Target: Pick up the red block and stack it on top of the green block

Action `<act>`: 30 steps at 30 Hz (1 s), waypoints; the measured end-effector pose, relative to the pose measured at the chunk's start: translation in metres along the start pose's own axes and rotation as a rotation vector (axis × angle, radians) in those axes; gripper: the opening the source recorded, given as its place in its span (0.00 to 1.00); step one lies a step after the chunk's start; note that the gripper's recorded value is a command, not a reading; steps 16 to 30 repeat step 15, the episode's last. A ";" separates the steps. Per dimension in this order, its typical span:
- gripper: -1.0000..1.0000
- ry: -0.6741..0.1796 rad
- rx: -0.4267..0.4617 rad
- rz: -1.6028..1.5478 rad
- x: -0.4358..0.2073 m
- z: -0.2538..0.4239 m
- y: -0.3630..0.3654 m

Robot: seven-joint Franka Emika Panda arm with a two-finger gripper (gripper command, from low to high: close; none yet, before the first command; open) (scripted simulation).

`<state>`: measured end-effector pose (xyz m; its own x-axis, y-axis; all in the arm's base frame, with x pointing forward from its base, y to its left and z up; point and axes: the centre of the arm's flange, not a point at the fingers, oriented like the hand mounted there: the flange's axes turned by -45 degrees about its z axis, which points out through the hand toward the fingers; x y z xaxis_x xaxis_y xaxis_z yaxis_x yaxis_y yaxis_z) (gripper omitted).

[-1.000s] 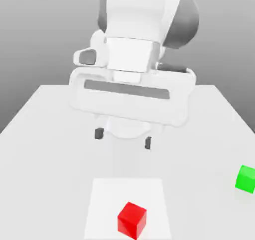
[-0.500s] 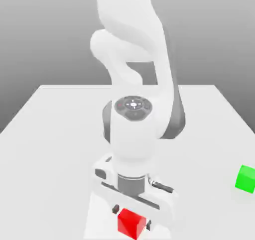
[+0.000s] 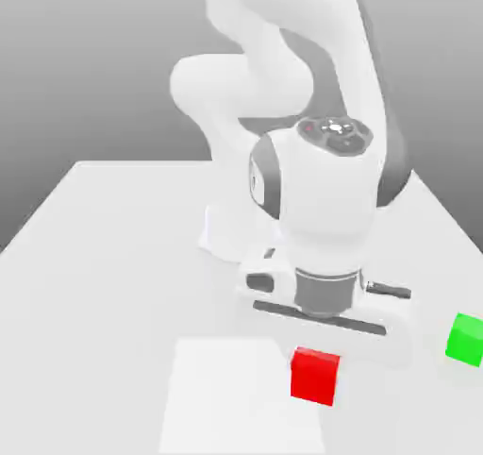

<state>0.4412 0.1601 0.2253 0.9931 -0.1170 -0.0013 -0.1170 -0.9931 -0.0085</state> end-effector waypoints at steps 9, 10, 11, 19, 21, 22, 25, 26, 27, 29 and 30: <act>0.00 0.002 -0.006 -0.596 -0.141 0.003 -0.168; 0.00 0.002 -0.006 -0.604 -0.143 0.013 -0.170; 0.00 0.002 -0.006 -0.609 -0.144 0.025 -0.171; 1.00 0.000 -0.007 -0.614 -0.147 0.043 -0.171; 1.00 0.000 -0.007 -0.614 -0.147 0.043 -0.171; 1.00 0.000 -0.007 -0.614 -0.147 0.043 -0.171; 1.00 0.000 -0.007 -0.614 -0.147 0.043 -0.171; 1.00 0.000 -0.007 -0.614 -0.147 0.043 -0.171; 1.00 0.000 -0.007 -0.614 -0.147 0.043 -0.171; 1.00 0.000 -0.007 -0.614 -0.147 0.043 -0.171; 1.00 0.000 -0.007 -0.614 -0.147 0.043 -0.171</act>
